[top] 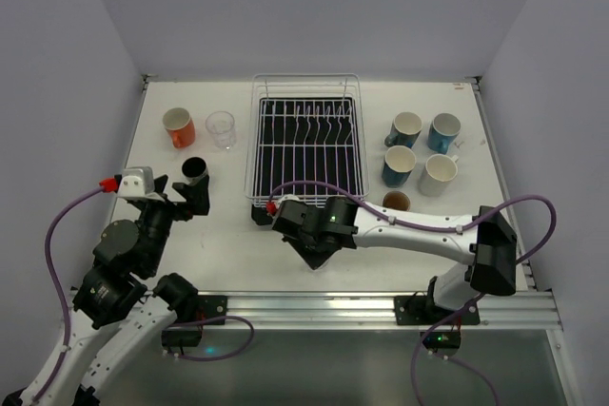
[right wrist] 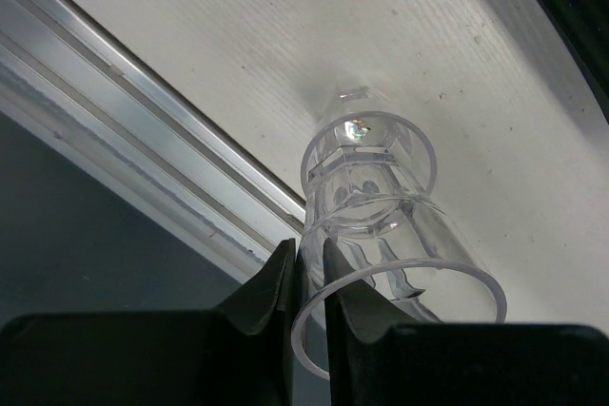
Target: Unload the cups from the dish rack
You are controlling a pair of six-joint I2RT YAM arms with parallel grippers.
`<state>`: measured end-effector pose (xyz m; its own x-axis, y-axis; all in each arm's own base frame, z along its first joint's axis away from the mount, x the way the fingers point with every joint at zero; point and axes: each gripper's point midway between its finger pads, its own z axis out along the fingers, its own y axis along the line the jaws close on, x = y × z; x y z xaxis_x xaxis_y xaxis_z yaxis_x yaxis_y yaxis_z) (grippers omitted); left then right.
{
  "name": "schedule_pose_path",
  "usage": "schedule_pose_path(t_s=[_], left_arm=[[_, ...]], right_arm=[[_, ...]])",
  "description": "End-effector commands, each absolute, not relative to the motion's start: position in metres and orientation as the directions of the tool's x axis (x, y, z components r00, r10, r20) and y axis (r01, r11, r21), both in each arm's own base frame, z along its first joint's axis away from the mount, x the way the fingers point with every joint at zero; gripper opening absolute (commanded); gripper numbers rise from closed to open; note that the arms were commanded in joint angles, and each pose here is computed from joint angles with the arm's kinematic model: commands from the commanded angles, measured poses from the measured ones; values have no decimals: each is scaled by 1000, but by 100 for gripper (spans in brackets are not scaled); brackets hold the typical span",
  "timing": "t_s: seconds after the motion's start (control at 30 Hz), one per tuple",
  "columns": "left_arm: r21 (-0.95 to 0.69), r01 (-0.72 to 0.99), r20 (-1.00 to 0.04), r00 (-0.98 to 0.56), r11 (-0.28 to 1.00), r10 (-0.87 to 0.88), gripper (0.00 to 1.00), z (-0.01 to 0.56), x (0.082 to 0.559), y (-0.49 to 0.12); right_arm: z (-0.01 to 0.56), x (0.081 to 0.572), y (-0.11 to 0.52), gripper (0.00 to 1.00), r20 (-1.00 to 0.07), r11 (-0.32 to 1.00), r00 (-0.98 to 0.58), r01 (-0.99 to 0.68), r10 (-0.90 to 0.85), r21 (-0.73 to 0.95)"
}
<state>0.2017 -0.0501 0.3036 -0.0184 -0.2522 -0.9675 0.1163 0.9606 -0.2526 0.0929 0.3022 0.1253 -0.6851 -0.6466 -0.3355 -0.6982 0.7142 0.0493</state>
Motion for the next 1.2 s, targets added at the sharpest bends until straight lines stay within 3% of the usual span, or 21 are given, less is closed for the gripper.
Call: schedule_pose_path(t_s=[0.0,0.23,0.6,0.83,1.03,1.17], left_arm=[[-247,118,-968,8,962,-250,100,308,203,-49],[-249,132,-968,12,959,-253,100,309,203,-51],[-250,135,-967,12,959,-254,100,309,204,-51],[-249,134,-967,14,959,-253,100,309,203,-50],[-250,132,-967,16,959,-254,100,310,204,-50],[-248,141,-968,9,958,-252,100,312,206,-53]], right_arm=[[131,96,309,0,-346,689,-654,-724,-672,30],[120,101,305,0,-319,696,-656,-718,-684,-17],[110,103,308,28,-315,697,-656,-716,-686,-29],[109,106,312,33,-330,703,-657,-711,-678,-29],[151,118,319,43,-451,724,-643,-690,-620,-11],[207,130,324,69,-613,738,-598,-674,-516,35]])
